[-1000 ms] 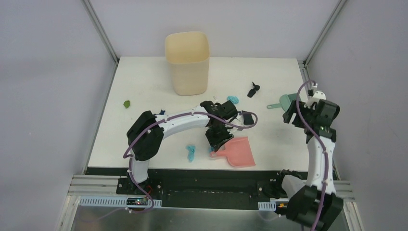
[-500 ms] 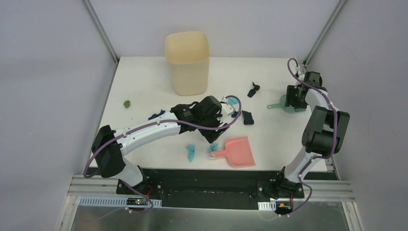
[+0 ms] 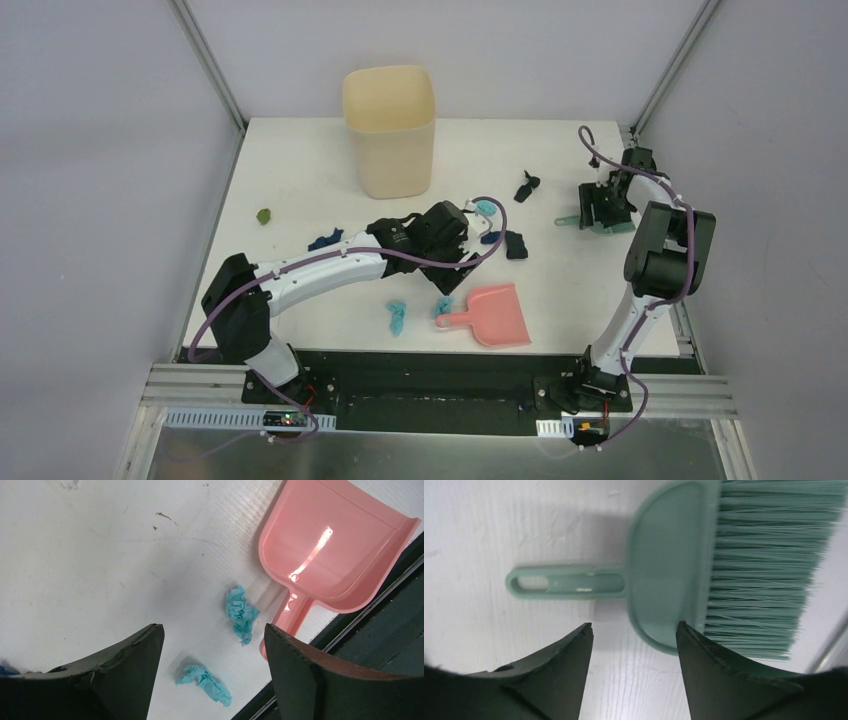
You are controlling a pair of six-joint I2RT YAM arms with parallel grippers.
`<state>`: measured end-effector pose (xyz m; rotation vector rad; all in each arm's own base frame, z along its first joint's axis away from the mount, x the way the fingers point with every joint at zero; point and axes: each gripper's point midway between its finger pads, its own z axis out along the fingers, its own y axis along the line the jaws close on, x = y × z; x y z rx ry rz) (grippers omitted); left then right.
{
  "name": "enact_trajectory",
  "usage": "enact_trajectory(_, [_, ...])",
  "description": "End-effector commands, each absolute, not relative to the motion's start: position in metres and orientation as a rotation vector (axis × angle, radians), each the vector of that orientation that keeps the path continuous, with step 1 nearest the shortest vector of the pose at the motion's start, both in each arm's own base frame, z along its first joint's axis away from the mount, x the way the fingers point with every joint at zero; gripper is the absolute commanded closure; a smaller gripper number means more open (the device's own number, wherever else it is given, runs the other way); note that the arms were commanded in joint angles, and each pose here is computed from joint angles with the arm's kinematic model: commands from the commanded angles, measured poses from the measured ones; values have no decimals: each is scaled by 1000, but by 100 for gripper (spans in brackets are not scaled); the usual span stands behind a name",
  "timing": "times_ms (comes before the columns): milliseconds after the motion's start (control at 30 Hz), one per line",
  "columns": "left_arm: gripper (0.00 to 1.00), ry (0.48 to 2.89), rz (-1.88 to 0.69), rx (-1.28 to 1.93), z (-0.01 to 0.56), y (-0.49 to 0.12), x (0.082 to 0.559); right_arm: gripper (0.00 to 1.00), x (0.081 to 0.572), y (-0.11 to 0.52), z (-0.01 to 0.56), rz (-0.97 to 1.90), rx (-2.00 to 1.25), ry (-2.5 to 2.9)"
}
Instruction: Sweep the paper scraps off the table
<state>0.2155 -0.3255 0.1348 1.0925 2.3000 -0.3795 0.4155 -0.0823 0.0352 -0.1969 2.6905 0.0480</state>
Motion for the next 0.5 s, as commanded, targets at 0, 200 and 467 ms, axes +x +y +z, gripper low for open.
enact_trajectory(0, [25,2240,-404,1047,149,-329,224,37,400,-55,45,221,-487,2667])
enact_trajectory(200, [27,2248,-441,1055,149,-333,220,52,349,-38,44,240,-926,2624])
enact_trajectory(467, [28,2233,-444,1045,154,-333,221,80,289,-40,66,220,-1363,2517])
